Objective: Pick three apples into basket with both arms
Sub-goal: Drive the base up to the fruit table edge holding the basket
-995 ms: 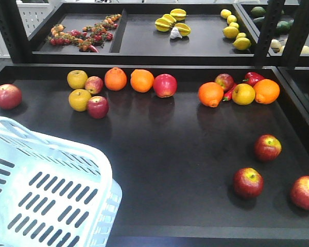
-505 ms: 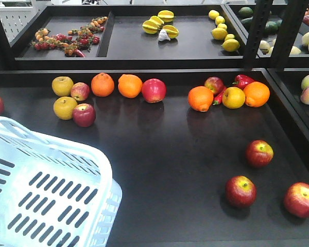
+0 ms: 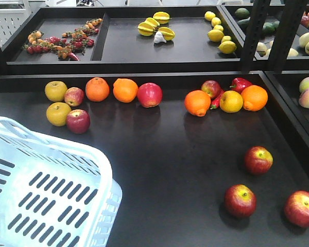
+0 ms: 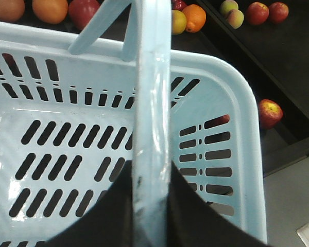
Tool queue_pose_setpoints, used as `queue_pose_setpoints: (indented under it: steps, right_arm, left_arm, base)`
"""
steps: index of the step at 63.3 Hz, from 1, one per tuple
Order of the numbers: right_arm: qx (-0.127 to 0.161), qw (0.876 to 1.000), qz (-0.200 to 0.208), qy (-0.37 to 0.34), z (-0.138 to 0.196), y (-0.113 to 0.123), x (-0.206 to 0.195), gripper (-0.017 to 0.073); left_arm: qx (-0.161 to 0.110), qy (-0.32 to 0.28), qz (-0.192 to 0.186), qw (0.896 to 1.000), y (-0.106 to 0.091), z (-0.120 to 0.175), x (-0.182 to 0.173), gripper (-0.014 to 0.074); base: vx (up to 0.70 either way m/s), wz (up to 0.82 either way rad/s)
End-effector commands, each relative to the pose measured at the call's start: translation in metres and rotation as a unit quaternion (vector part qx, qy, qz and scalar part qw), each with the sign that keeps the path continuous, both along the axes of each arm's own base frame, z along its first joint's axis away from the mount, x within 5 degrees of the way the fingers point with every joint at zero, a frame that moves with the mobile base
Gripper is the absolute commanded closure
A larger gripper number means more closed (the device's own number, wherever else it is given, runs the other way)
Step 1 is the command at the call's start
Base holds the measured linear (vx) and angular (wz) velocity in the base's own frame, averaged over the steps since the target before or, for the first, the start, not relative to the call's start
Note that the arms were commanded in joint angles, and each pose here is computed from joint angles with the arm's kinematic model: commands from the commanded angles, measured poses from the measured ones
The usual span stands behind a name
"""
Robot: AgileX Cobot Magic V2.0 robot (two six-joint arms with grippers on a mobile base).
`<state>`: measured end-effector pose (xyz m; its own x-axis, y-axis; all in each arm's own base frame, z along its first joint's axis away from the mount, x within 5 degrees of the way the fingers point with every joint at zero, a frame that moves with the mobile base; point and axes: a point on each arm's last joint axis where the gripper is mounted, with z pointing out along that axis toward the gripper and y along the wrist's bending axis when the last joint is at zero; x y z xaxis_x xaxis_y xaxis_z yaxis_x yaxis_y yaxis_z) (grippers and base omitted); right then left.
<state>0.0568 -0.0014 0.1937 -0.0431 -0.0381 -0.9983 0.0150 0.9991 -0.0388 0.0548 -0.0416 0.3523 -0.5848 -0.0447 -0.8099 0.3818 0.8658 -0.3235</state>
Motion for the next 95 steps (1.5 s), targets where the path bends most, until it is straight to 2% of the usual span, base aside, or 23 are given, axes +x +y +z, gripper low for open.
queue_pose_setpoints:
  steps: [1,95]
  right_arm:
    - [-0.007,0.999,0.002,-0.034,0.0025,0.0004,-0.0002,0.0564]
    - [-0.007,0.999,0.002,-0.034,0.0025,0.0004,-0.0002,0.0564]
  left_arm:
    - [-0.036,-0.045,0.010,0.998,-0.0012,0.0163,0.0035,0.0601]
    - [-0.036,-0.045,0.010,0.998,-0.0012,0.0163,0.0035,0.0601]
  base:
    - [0.06,-0.01]
    - [0.03,0.01]
